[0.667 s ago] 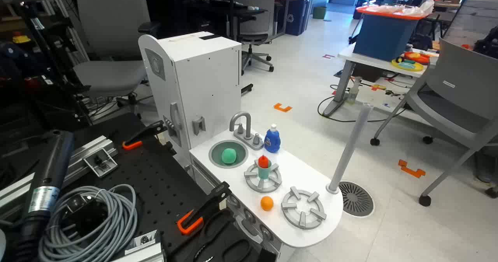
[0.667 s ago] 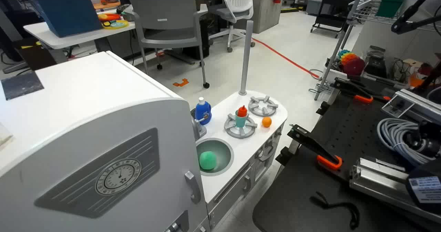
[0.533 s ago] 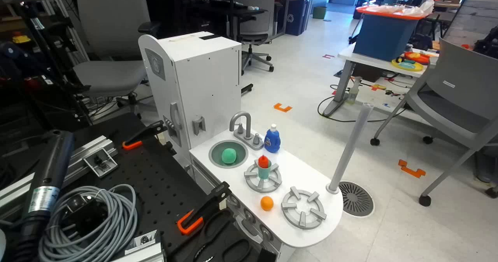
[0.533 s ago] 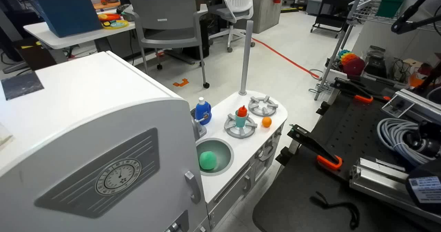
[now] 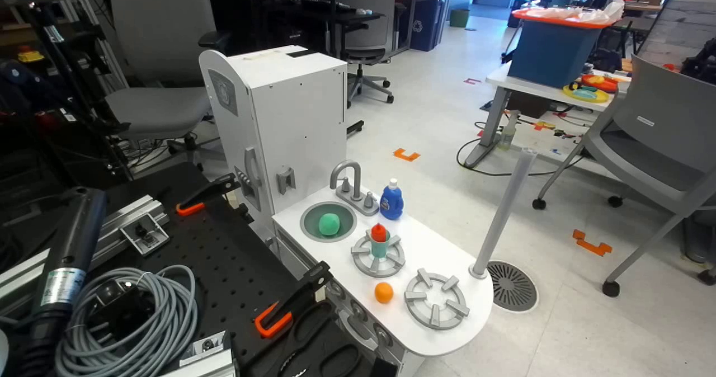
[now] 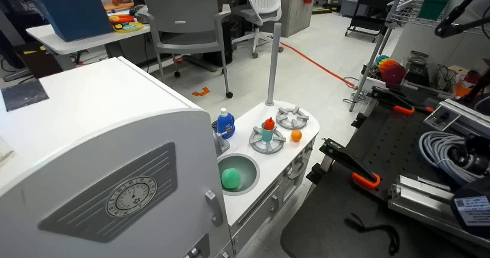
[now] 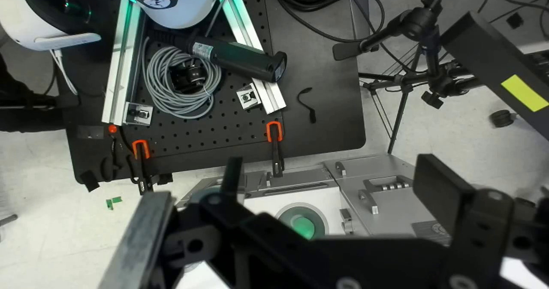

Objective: Remove the red bottle from the cup and put it on the counter

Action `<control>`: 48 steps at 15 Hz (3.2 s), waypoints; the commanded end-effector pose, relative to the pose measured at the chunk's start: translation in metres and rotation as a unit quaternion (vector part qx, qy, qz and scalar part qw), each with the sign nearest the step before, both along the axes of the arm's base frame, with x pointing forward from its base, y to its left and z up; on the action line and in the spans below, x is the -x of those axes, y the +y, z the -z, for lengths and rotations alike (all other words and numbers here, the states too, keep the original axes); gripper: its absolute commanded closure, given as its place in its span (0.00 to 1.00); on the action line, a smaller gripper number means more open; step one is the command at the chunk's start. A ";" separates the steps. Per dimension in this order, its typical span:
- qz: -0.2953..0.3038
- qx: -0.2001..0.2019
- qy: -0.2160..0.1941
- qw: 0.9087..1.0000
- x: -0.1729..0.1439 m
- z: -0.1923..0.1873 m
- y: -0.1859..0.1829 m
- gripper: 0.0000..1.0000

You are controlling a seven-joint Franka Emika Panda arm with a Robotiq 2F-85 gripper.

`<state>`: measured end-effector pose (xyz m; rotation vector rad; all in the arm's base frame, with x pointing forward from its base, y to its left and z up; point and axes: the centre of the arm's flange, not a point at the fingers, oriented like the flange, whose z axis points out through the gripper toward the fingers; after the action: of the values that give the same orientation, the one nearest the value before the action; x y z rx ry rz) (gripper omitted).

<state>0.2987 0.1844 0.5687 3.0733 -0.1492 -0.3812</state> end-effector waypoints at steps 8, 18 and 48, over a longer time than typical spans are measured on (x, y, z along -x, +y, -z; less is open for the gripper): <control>0.010 0.047 -0.034 0.998 -0.104 0.067 -0.060 0.00; 0.011 0.037 -0.101 0.994 -0.222 0.254 -0.122 0.00; 0.001 0.089 -0.068 0.994 -0.334 0.606 -0.150 0.00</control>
<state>0.6196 0.0337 -0.0251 2.9457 -0.1882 -0.1299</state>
